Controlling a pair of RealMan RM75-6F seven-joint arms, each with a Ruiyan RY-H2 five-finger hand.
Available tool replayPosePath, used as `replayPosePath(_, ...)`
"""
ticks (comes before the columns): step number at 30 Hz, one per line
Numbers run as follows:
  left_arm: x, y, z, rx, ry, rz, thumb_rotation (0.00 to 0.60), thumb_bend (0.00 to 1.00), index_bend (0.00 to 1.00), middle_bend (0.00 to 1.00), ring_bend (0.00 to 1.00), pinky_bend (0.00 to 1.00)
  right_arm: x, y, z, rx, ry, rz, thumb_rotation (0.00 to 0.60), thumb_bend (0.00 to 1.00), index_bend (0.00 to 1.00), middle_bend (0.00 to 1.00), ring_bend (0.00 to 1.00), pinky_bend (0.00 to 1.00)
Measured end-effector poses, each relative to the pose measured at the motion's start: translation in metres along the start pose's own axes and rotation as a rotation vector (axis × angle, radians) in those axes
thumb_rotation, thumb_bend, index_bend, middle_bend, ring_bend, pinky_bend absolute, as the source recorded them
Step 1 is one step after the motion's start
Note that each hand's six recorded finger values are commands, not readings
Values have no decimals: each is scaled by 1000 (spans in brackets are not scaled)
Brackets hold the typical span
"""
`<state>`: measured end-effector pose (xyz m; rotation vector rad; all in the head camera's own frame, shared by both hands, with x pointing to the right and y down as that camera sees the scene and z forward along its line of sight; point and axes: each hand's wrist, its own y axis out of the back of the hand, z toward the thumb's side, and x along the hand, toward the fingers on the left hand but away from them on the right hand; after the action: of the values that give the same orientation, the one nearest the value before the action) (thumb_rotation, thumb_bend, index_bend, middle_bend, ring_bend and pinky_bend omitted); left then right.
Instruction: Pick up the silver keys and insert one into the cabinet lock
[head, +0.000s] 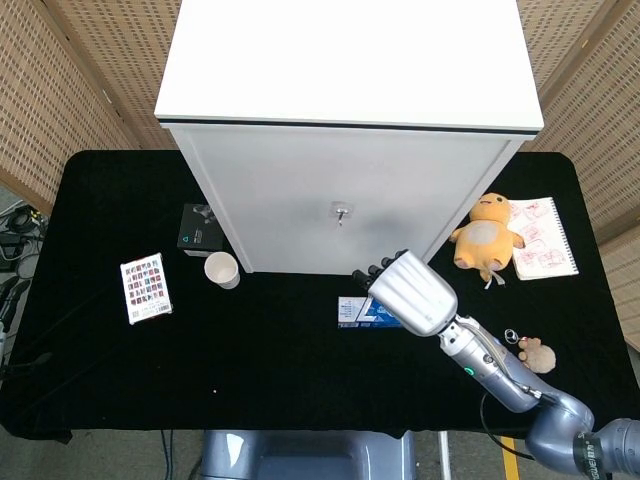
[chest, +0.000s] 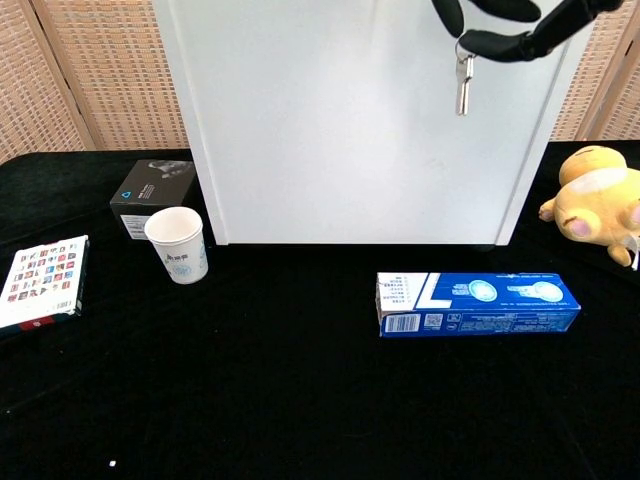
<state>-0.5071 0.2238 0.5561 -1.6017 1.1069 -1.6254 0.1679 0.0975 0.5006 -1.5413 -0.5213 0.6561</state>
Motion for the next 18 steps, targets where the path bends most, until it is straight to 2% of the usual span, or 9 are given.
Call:
replayPosePath(7,2,0,-1,0,8,-2,600,0,0,0,0,0,-16,18,-13,20,-36,-47,600,605,712,881,882,1000)
replayPosePath(18,3,-1,-2,1,12,-5,600,0,0,0,0,0,-40,26,-10,47,-56,-90,600,605,717,881,882,1000)
